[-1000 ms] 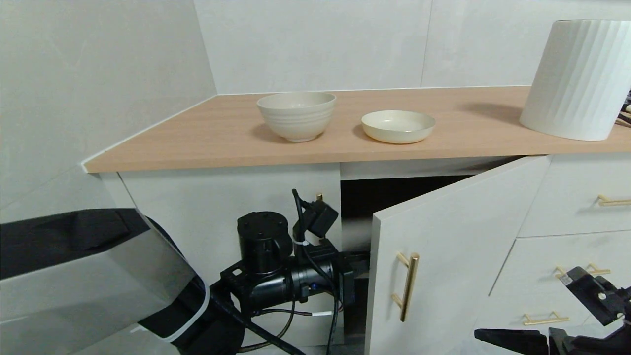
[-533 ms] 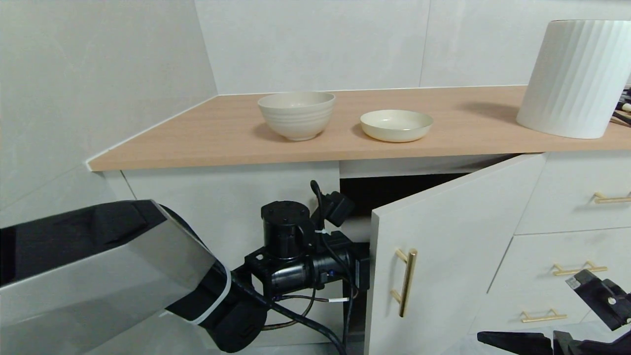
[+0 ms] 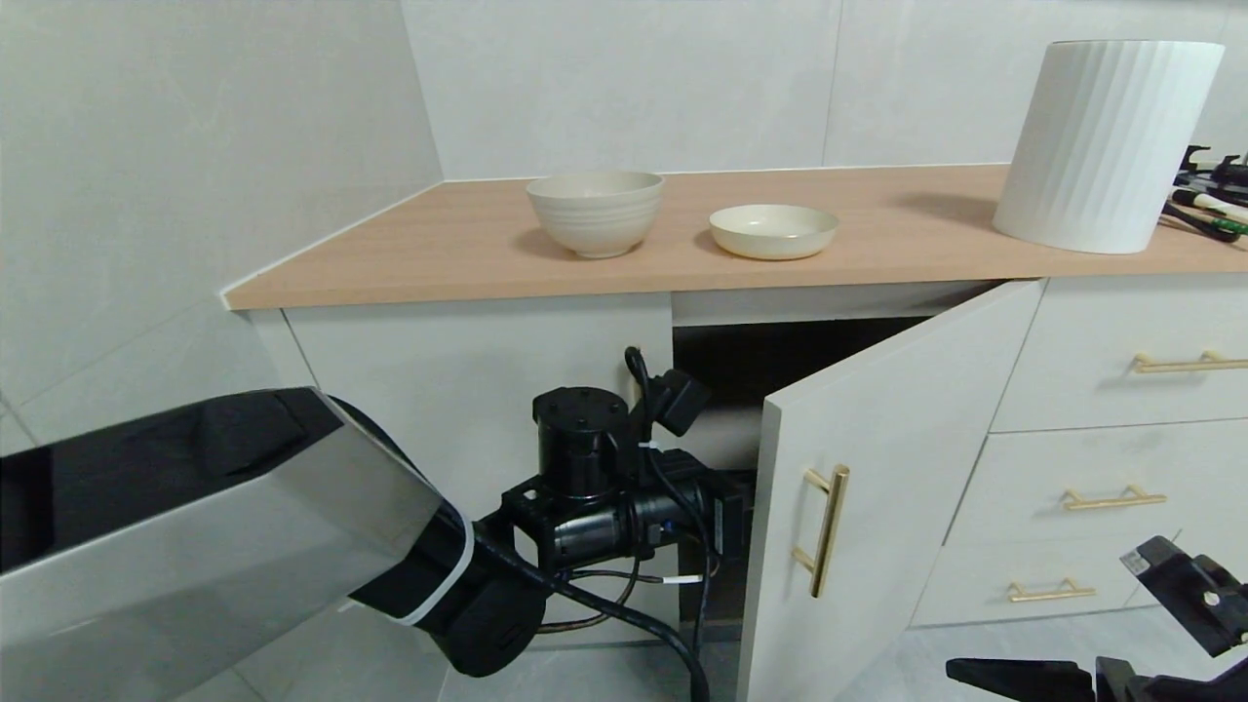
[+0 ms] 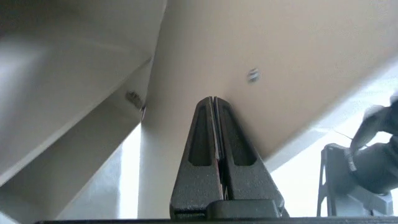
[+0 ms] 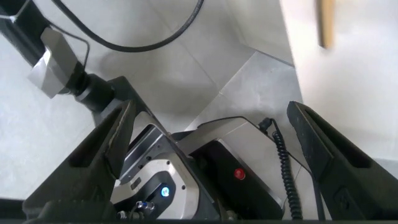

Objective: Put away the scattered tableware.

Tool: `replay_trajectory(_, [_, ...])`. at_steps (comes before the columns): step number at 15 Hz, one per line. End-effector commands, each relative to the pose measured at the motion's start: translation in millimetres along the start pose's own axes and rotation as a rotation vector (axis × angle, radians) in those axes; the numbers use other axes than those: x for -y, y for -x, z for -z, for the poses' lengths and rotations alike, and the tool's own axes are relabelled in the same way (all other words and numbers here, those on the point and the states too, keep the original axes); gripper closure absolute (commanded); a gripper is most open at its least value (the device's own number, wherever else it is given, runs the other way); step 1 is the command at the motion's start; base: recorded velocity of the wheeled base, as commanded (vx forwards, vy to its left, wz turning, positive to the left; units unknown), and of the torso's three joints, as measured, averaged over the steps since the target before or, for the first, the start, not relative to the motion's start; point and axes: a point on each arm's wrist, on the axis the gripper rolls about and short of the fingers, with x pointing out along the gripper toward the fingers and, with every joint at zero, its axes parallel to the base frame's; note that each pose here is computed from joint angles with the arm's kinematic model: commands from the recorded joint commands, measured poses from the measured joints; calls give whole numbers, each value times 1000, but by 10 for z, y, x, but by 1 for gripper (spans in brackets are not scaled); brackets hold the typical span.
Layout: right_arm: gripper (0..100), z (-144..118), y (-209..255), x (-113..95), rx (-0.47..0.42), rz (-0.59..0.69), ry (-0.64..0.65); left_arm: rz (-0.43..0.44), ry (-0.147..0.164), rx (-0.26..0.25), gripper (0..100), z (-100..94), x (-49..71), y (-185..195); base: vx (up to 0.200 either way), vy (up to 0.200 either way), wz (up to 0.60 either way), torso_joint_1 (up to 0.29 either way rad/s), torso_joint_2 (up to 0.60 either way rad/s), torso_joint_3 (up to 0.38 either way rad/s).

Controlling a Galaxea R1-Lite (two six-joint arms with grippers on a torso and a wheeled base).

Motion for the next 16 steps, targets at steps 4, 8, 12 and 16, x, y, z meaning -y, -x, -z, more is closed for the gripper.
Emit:
replay_trajectory(4, [0,-1,8,-5,3,-2,2,2,2,0,100,7,-22,-54,-50,0,0,1,2,1])
replay_trajectory(8, [0,29,20,-1,-5,1,-2,-2,12,-9,100,-38,-90,-189,-100,0,0,5,4,1])
replay_trajectory(12, [0,22,48,-19,11,-5,6,-1,17,-20,100,-60,-109,-278,0,0,0,0,0,0])
replay_trajectory(16, [0,21,49,-22,11,-7,8,-22,17,-12,100,-63,-113,-278,-50,0,0,-1,-1,-1])
